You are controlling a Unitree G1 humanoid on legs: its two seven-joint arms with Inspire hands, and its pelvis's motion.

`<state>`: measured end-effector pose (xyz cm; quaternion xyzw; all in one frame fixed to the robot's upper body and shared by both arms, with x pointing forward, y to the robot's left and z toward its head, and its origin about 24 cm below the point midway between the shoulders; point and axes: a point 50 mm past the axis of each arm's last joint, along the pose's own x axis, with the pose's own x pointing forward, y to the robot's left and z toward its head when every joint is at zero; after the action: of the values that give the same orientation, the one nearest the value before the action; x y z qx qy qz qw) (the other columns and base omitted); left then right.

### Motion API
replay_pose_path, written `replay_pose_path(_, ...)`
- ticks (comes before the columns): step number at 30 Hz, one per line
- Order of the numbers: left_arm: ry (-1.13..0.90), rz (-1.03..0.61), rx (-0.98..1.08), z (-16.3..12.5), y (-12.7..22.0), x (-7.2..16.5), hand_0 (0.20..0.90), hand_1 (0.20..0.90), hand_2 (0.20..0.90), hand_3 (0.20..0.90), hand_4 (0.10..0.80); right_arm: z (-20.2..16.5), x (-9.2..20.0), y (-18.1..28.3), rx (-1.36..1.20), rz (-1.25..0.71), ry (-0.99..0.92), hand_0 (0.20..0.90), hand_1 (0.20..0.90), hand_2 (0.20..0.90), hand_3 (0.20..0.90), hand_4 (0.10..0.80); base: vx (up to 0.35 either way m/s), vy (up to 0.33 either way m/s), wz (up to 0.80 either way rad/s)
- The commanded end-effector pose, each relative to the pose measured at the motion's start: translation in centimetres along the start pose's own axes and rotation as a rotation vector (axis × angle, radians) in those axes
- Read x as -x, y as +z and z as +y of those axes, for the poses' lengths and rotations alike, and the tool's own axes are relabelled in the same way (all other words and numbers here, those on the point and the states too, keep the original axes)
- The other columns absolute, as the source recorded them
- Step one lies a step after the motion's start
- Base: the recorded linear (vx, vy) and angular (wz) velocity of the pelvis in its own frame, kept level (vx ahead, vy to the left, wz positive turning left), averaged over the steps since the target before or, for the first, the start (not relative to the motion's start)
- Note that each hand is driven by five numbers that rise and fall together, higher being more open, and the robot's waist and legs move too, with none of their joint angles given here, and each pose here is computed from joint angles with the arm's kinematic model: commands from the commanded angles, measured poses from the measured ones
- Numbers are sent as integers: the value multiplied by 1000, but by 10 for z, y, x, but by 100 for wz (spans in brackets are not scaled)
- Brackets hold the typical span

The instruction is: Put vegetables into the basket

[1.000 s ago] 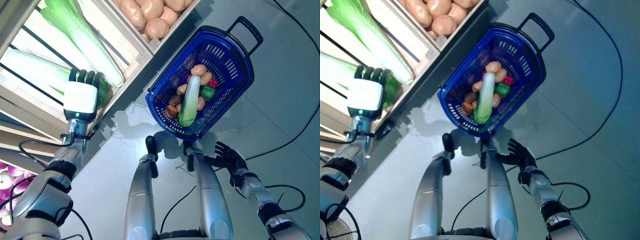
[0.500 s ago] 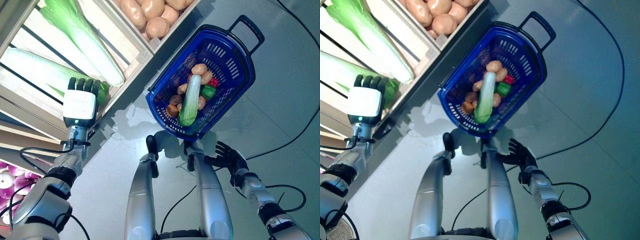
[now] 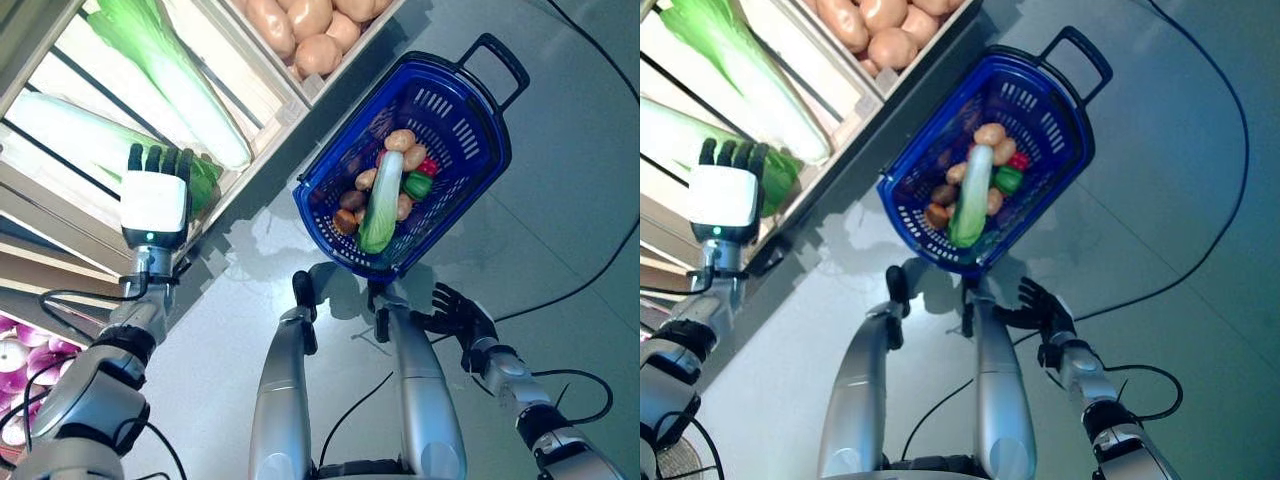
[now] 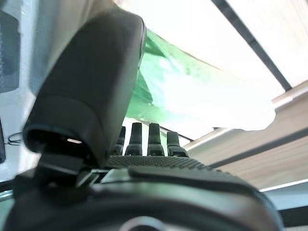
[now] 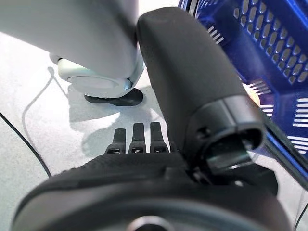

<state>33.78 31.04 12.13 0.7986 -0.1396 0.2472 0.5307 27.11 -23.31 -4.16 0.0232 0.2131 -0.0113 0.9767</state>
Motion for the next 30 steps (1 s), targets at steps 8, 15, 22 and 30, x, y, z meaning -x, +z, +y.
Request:
replay_pose_path(8, 99, 159, -23, 14, -25, -16, 300, 300, 300, 300, 400, -19, 12, -11, -4, 8, -85, 900, 900, 900, 900, 800, -7, -1, -2)
replay_pose_path(15, 88, 169, -26, 16, -30, -18, 300, 300, 300, 300, 400, -21, 15, -17, -5, 20, -81, 900, 900, 900, 900, 800, 20, -28, -1)
replay_pose_path(22, 79, 210, 10, 16, -34, -18, 300, 300, 300, 300, 400, -23, 16, -19, -4, 23, -96, 900, 900, 900, 900, 800, -9, 0, 0)
replay_pose_path(30, 223, 301, 218, 18, -30, -8, 300, 300, 300, 300, 400, -22, 21, -29, -31, 17, -123, 900, 900, 900, 900, 800, 1, -50, 1)
